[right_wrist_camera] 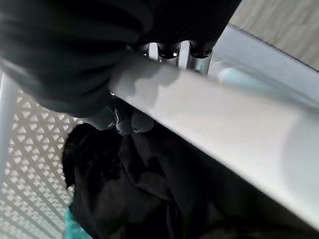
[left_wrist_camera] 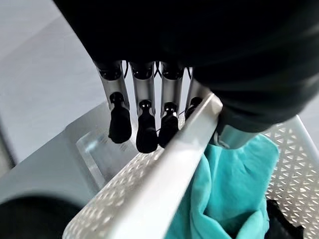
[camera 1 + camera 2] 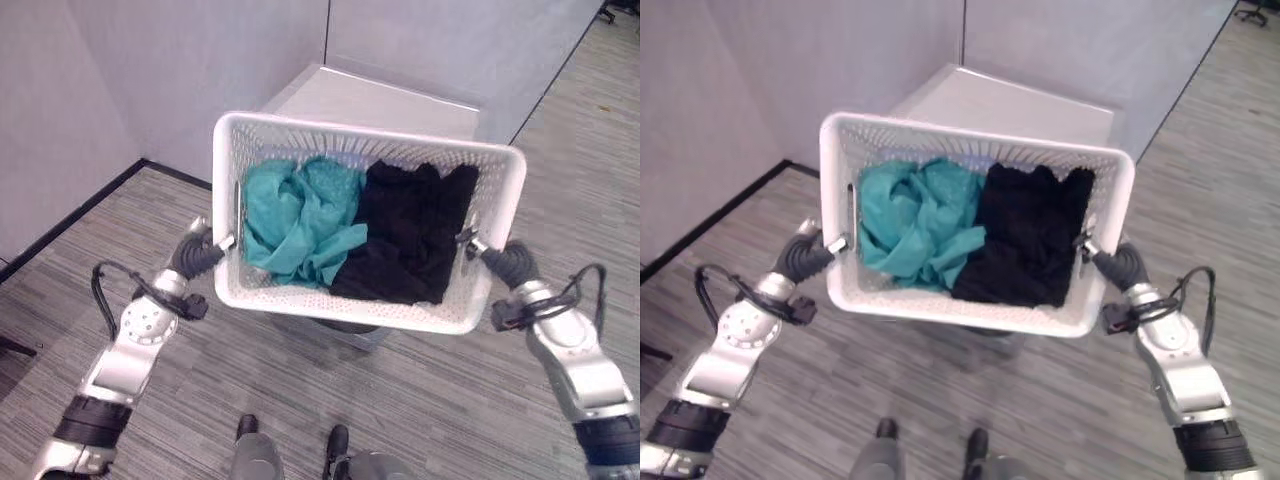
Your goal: Grab the laundry basket,head to the washer,open it,put in the laundry and shut it.
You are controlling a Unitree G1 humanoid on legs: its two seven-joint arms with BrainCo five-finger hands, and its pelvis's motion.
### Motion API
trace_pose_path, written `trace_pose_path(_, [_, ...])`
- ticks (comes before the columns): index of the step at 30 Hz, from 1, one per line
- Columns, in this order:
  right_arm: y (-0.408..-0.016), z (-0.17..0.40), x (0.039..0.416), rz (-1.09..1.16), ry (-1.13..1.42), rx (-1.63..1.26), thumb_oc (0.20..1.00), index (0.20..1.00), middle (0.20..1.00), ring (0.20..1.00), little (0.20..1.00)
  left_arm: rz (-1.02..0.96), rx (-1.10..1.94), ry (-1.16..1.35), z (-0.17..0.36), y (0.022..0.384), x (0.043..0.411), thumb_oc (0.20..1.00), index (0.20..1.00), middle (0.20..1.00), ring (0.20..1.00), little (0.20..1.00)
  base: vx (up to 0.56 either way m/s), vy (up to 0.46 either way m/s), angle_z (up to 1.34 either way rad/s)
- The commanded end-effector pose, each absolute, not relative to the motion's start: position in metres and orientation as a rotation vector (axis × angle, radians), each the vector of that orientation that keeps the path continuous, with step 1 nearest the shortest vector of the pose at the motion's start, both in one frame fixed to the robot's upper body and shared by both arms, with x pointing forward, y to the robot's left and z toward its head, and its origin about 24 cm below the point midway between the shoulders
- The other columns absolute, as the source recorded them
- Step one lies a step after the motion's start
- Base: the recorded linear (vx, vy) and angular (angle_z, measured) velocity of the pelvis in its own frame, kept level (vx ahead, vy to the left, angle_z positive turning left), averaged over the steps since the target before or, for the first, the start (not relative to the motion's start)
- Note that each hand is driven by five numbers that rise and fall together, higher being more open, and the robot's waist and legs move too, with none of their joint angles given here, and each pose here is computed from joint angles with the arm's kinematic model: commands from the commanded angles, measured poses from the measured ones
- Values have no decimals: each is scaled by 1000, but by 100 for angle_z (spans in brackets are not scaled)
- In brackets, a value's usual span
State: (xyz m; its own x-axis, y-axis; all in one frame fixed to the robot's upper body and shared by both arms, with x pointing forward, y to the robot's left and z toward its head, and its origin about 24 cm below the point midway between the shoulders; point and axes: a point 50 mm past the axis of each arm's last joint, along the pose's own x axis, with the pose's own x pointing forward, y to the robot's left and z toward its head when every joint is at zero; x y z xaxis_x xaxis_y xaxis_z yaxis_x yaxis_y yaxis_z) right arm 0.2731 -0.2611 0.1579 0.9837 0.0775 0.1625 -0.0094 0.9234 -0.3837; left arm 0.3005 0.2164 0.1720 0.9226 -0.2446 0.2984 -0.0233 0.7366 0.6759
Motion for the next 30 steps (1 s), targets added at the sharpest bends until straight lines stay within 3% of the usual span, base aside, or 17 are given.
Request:
trace_pose_path(1, [-321,223,261,-243,-367,-542,200,200,200,200,200,249,705,-472,227,288,299,200,200,200,200,200,150,202,13])
trace_pose_path(10, [-319,212,302,-259,-214,-613,200,200,200,200,200,189,686,-441,251,276,341,200,200,200,200,200,191,277,-2])
trace_pose_path(15, [-340,211,310,-369,-137,-639,200,200,200,200,200,159,771,-392,269,262,365,200,200,200,200,200,119,188,-3])
trace_pose_path(25, [-363,235,326,-461,-81,-686,200,200,200,200,200,230,868,-311,279,289,370,200,200,200,200,200,267,-53,-27])
trace_pose_path(30, [-369,249,324,-484,-98,-689,200,200,200,200,200,186,794,-314,271,273,378,200,200,200,200,200,137,-163,38])
